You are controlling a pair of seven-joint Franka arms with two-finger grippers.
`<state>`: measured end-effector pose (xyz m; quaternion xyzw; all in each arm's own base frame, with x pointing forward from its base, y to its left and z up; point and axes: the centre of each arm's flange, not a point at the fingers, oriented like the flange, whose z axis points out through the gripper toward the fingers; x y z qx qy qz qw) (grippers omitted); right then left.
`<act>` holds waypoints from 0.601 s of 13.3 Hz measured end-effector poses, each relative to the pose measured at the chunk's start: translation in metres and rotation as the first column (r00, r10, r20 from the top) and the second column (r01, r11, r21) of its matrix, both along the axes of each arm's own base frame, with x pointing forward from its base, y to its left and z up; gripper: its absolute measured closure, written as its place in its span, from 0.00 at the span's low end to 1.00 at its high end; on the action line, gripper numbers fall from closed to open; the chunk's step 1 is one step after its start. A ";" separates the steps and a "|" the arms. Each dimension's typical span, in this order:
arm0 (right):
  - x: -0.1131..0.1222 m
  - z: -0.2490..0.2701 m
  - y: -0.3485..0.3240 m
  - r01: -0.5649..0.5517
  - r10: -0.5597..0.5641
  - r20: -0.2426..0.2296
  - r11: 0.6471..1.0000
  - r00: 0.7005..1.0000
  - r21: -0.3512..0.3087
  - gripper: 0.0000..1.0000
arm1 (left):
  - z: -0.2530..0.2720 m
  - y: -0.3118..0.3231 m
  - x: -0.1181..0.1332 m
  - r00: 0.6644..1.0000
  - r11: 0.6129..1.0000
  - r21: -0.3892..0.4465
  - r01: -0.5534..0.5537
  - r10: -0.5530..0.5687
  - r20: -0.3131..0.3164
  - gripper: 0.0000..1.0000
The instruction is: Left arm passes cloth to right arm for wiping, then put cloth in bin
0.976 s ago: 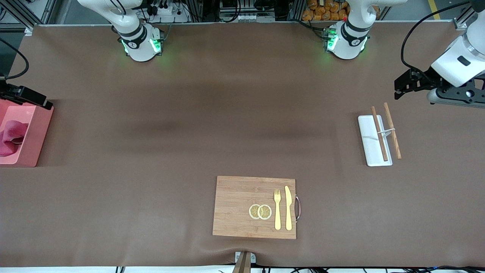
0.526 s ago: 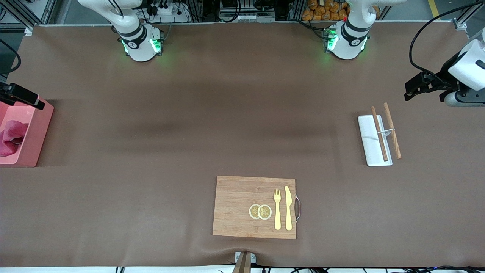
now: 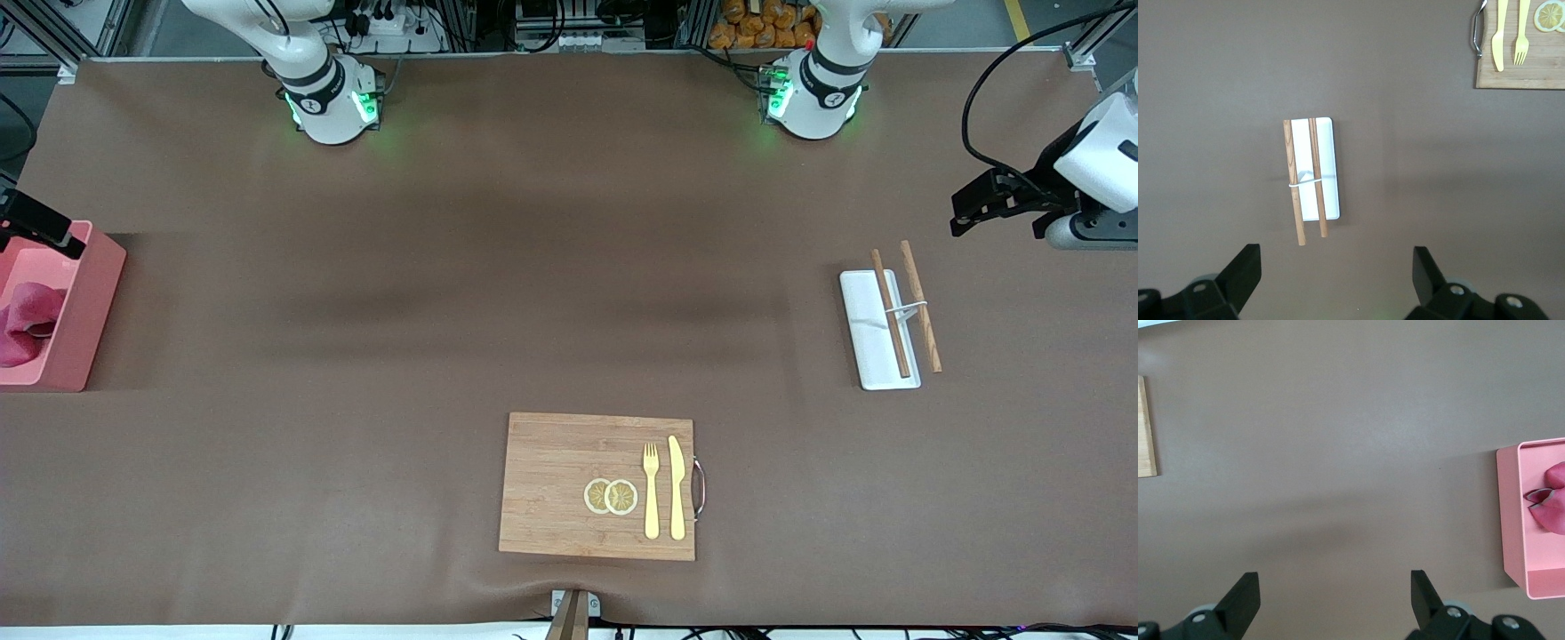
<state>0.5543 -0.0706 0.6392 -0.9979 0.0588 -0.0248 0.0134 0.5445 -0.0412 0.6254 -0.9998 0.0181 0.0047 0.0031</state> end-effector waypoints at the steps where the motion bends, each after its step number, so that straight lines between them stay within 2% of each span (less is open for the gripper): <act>1: 0.000 0.000 0.001 -0.002 0.002 0.000 1.000 1.000 -0.003 0.00 | 0.000 0.000 0.000 1.000 1.000 0.000 0.000 0.000 0.000 0.00; 8: 0.000 0.000 0.002 -0.007 0.007 -0.002 1.000 1.000 -0.006 0.00 | 0.000 0.000 0.000 1.000 1.000 0.000 0.000 0.000 0.001 0.00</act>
